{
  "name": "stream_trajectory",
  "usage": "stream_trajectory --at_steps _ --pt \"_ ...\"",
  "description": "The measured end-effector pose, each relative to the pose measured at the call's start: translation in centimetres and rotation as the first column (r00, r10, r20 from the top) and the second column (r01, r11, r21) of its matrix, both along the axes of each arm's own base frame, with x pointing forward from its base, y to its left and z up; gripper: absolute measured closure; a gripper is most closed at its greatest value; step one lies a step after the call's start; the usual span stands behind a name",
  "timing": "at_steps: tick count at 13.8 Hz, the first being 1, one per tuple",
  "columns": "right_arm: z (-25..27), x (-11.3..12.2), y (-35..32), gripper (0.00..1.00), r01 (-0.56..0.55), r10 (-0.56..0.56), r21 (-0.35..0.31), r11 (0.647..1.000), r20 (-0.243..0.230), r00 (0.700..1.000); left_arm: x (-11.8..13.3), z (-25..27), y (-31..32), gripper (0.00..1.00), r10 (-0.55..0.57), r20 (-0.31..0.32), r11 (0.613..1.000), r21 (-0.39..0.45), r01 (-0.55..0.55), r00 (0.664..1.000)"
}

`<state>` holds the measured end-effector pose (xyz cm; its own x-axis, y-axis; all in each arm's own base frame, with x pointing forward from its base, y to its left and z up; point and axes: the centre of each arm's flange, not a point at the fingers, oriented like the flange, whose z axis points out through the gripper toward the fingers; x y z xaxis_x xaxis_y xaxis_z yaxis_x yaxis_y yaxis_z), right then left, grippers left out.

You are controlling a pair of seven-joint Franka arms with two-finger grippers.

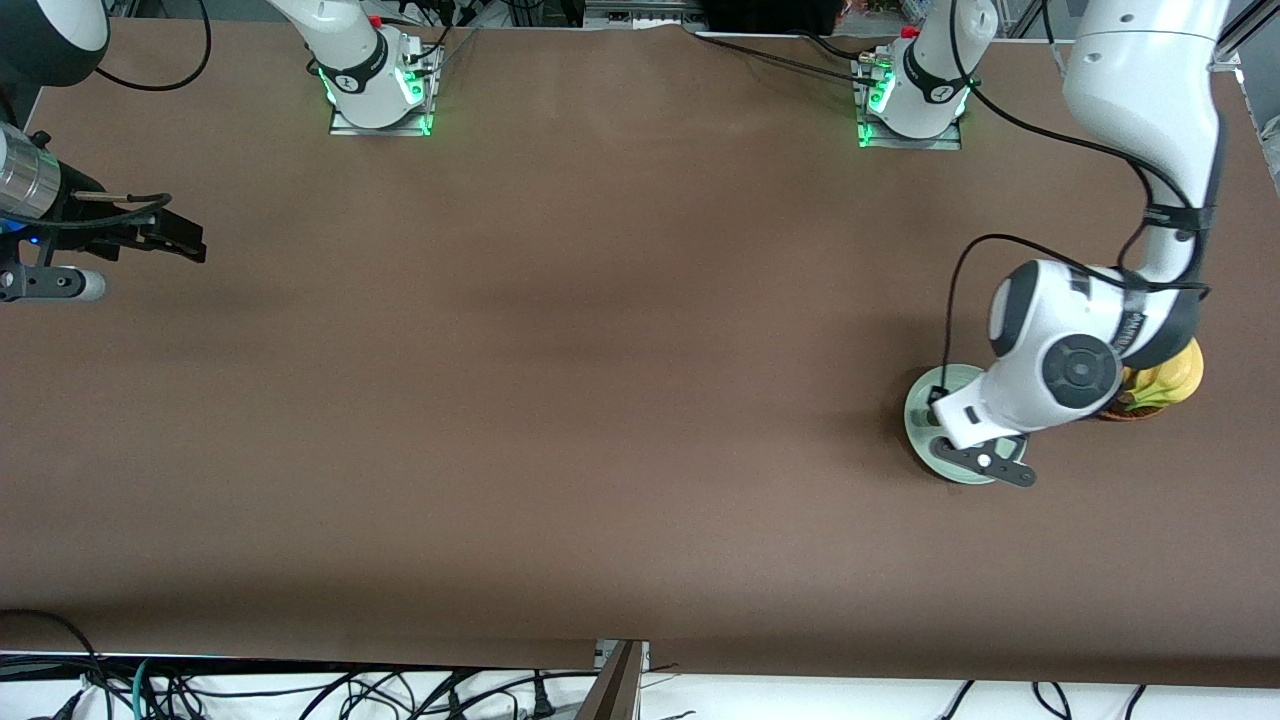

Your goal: Collect all strawberries into plate

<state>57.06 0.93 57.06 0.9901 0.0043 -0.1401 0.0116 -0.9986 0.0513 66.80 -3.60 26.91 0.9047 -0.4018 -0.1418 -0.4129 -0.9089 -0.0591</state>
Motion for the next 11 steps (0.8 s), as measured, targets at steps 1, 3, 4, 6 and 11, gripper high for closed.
stream_trajectory --at_steps 1,3,4,6,11 --pt "0.1 0.0 0.0 0.00 0.000 0.000 0.000 1.000 0.003 1.000 0.2 -0.8 1.5 0.69 -0.033 -0.003 0.999 -0.008 0.033 0.999" --pt "0.4 0.1 0.0 0.00 0.001 -0.001 0.000 1.000 0.008 1.000 0.4 -2.7 2.9 0.69 -0.081 -0.006 0.996 -0.021 0.081 0.997" --pt "0.4 0.1 -0.1 0.00 0.001 -0.001 0.000 1.000 0.008 1.000 0.4 -3.4 2.8 0.69 -0.093 -0.011 0.995 -0.025 0.093 0.996" --pt "0.3 0.1 -0.1 0.00 0.001 -0.001 0.000 1.000 0.006 1.000 0.4 -4.0 2.3 0.69 -0.105 -0.015 0.994 -0.031 0.104 0.994" --pt "0.3 0.1 0.0 0.00 0.001 -0.001 0.002 1.000 0.006 1.000 0.3 -4.3 1.9 0.46 -0.111 -0.019 0.993 -0.035 0.110 0.994"
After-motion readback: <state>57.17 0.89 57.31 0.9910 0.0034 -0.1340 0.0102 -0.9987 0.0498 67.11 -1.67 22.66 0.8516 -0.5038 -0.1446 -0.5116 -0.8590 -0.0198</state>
